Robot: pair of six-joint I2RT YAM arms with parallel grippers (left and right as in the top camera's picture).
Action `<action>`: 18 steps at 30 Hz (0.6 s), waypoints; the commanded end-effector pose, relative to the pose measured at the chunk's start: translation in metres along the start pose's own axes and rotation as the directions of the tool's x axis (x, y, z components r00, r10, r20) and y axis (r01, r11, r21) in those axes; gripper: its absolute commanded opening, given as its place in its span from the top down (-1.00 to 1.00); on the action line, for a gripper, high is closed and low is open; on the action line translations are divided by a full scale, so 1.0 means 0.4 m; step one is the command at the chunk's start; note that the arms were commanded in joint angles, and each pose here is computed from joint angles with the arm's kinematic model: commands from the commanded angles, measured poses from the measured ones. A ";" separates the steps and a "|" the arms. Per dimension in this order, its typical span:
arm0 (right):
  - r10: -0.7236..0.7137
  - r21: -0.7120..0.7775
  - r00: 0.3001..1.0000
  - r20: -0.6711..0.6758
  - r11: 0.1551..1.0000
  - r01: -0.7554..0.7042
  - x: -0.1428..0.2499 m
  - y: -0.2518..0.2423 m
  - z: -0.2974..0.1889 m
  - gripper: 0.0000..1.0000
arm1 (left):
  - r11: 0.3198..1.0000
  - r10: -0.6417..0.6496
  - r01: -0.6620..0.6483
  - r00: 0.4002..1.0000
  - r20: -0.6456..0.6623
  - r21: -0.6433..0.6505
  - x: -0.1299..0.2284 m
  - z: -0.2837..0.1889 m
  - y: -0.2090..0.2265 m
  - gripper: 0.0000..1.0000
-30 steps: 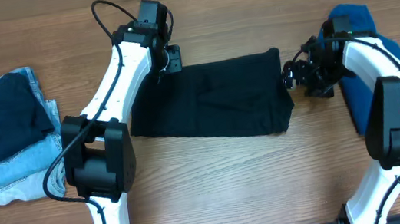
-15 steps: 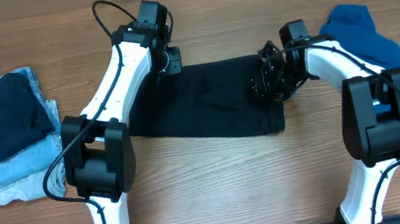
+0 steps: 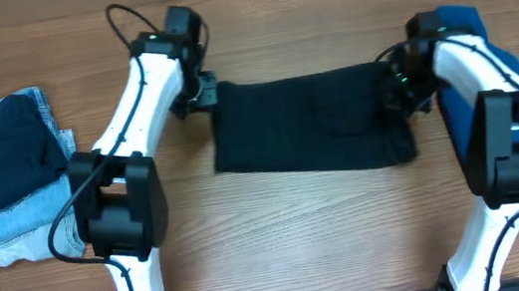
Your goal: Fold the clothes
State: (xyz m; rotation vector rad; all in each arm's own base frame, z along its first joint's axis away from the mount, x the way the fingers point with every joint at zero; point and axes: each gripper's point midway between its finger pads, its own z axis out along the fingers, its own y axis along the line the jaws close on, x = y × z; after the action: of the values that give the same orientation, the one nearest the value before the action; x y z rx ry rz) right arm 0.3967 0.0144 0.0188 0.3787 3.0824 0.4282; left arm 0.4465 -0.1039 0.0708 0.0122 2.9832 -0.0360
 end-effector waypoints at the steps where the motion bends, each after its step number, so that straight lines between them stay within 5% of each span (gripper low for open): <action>1: -0.064 0.089 0.988 0.139 0.995 0.052 -0.069 -0.005 -0.155 0.92 | 0.999 -0.031 0.032 0.998 0.057 -0.018 -0.032 -0.060 0.071 0.53; 10: -0.249 0.076 0.966 0.069 0.967 0.244 0.042 0.299 -0.188 0.92 | 0.999 -0.033 0.034 0.998 0.045 -0.022 -0.025 -0.059 0.076 0.51; 18: -0.416 -0.005 0.880 0.228 0.904 0.428 0.090 0.596 -0.142 0.92 | 0.999 -0.029 0.029 1.000 0.013 -0.028 -0.005 -0.058 0.078 0.50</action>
State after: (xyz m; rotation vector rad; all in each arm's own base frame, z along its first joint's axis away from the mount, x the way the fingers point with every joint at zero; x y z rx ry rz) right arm 0.4117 0.2040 0.1072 -0.1960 2.9151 0.3593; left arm 0.4403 -0.0710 0.0698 -0.0785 3.0278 0.0083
